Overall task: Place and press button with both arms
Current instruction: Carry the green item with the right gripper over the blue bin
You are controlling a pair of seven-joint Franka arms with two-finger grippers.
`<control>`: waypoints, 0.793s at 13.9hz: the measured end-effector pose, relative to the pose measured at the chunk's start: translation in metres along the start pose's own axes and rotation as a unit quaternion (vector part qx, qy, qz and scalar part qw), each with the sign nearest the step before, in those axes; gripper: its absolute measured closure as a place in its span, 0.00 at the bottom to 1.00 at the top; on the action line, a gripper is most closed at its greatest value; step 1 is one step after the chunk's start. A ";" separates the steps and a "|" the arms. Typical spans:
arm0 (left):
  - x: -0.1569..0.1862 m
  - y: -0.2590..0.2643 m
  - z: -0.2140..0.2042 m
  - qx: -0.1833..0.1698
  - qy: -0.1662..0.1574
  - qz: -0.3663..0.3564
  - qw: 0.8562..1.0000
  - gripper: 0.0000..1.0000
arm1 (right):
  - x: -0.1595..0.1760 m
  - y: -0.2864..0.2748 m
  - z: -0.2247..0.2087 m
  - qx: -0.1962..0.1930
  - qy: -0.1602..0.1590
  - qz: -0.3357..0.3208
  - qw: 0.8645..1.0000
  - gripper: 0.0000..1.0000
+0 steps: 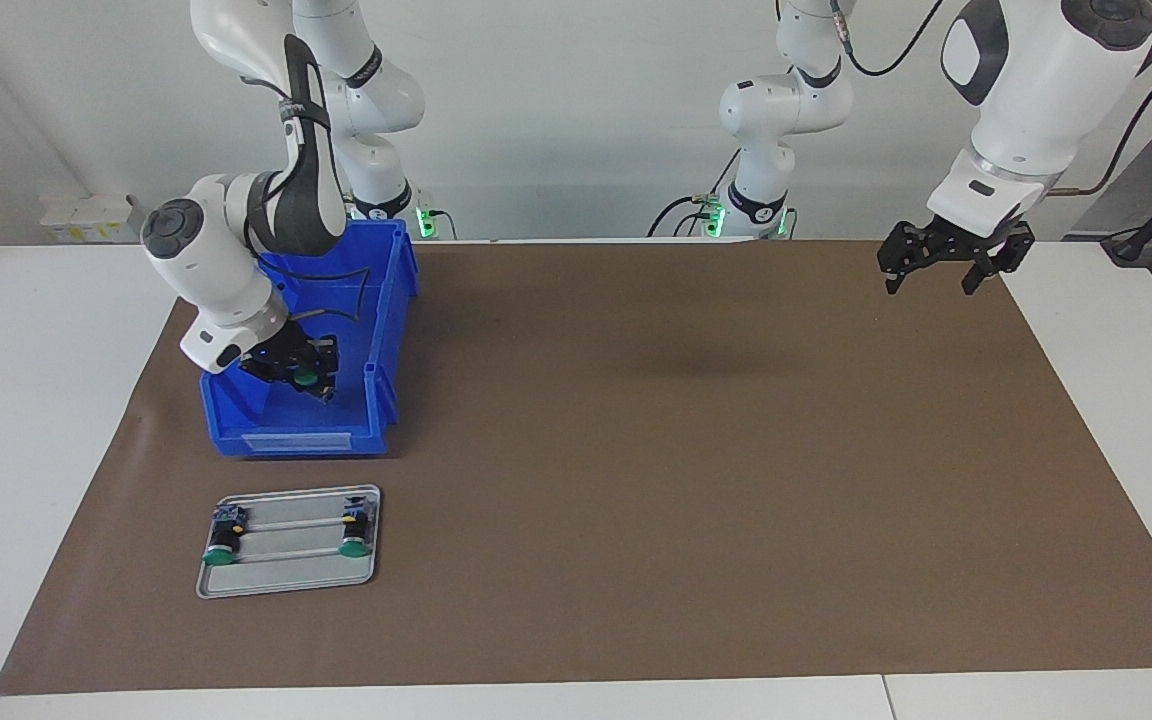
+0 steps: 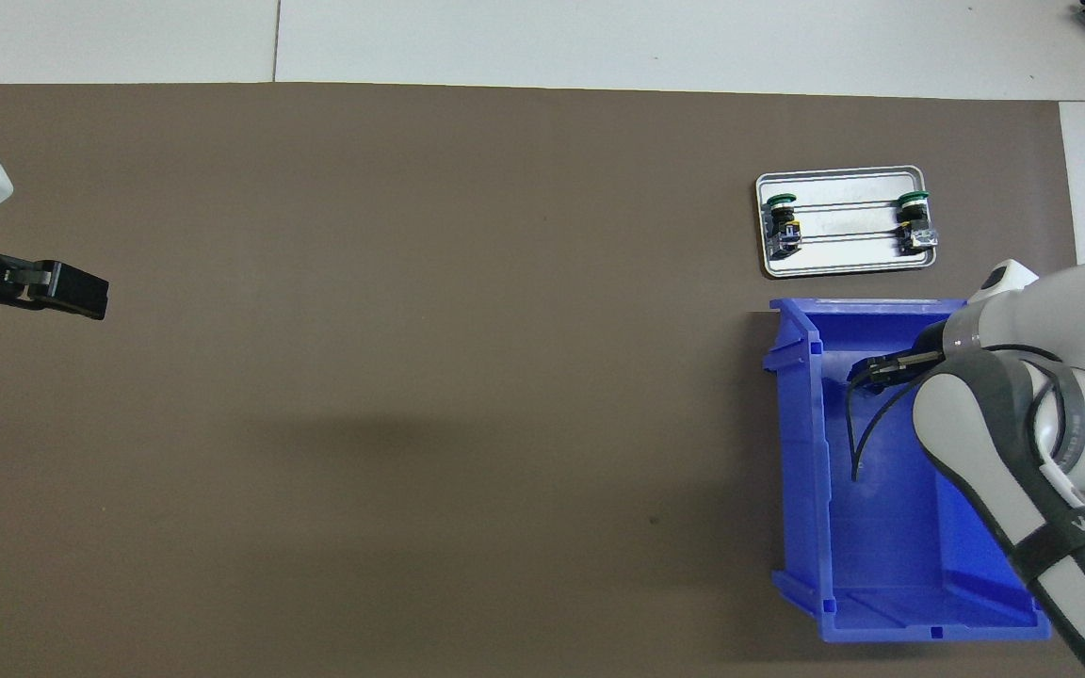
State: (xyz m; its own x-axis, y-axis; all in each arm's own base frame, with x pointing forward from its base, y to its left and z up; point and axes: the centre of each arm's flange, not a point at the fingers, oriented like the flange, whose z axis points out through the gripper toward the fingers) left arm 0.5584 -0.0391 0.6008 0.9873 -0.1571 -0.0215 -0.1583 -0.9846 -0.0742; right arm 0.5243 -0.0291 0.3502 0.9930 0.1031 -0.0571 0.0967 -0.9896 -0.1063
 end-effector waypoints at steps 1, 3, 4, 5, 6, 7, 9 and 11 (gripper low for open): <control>0.000 0.001 0.001 0.000 0.001 0.001 1.000 0.00 | -0.006 0.000 0.007 0.000 -0.001 0.001 1.000 0.53; -0.002 0.003 0.001 0.001 0.001 0.002 1.000 0.00 | -0.014 0.002 0.015 0.000 -0.003 0.004 1.000 0.53; -0.002 0.003 0.001 0.000 0.001 0.002 1.000 0.00 | -0.016 0.002 0.016 0.001 -0.005 0.005 1.000 0.53; -0.002 0.003 0.001 -0.002 0.001 0.001 1.000 0.00 | -0.016 0.002 0.017 0.001 -0.006 0.005 1.000 0.52; -0.003 0.004 0.002 -0.007 0.000 0.001 1.000 0.00 | -0.017 0.002 0.018 0.001 -0.007 0.005 1.000 0.52; -0.003 0.005 0.003 -0.012 -0.001 0.000 1.000 0.00 | -0.017 0.002 0.018 0.001 -0.006 0.005 1.000 0.49; -0.004 0.006 0.006 -0.015 -0.004 0.000 1.000 0.00 | -0.013 0.002 0.008 0.000 0.005 0.004 1.000 0.29; -0.006 0.006 0.006 -0.015 -0.005 0.000 1.000 0.00 | -0.001 -0.001 -0.020 -0.004 0.031 0.001 1.000 0.07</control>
State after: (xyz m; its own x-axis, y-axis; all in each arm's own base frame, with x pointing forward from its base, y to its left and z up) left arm 0.5516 -0.0435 0.5943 0.9873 -0.1556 -0.0306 -0.1569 -0.9866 -0.0451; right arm 0.5242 -0.0301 0.3700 0.9954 0.0953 0.0050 0.0953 -0.9905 -0.0987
